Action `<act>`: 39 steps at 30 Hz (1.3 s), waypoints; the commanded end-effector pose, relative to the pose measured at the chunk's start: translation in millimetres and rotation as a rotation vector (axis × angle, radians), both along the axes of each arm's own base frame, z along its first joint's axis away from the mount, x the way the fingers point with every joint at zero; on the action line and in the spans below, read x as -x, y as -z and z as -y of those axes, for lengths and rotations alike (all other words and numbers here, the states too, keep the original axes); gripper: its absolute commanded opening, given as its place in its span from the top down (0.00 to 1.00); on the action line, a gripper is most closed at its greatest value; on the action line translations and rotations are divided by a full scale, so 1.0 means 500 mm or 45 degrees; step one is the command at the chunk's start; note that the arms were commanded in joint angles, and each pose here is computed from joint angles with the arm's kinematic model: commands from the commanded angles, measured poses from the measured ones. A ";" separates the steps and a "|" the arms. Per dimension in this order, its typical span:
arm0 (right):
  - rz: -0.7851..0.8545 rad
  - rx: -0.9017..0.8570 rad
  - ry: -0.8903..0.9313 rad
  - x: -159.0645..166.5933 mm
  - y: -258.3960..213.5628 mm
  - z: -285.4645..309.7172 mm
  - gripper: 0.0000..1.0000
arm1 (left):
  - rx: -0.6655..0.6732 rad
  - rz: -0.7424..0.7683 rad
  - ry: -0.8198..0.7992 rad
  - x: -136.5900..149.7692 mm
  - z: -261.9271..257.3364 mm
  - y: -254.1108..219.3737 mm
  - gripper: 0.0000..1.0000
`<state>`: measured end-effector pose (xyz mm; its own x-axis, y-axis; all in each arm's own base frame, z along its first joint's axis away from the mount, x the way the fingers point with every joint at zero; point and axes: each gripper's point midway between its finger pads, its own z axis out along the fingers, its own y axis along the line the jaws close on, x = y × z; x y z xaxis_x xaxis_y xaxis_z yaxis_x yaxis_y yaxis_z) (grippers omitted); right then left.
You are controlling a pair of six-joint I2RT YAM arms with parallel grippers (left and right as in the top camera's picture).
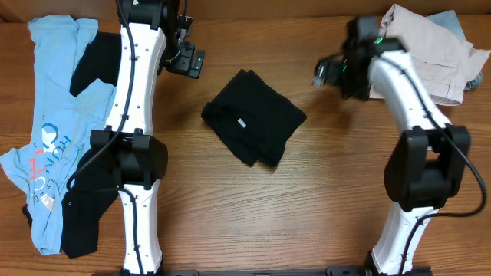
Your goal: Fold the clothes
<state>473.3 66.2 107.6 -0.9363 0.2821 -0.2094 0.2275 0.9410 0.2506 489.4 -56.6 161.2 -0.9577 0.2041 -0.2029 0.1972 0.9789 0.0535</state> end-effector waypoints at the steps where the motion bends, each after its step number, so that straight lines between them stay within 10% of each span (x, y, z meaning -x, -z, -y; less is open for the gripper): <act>1: 0.119 -0.115 -0.130 -0.013 -0.115 -0.084 0.00 | 0.024 0.044 -0.016 -0.005 0.000 -0.025 0.00; 22: 0.183 0.305 -1.147 0.200 0.106 -0.443 0.07 | 0.015 0.046 -0.094 -0.009 -0.058 -0.025 0.00; 39: 0.295 0.334 -1.220 0.211 0.186 -0.486 0.28 | 0.024 0.044 -0.116 -0.010 -0.072 -0.025 0.00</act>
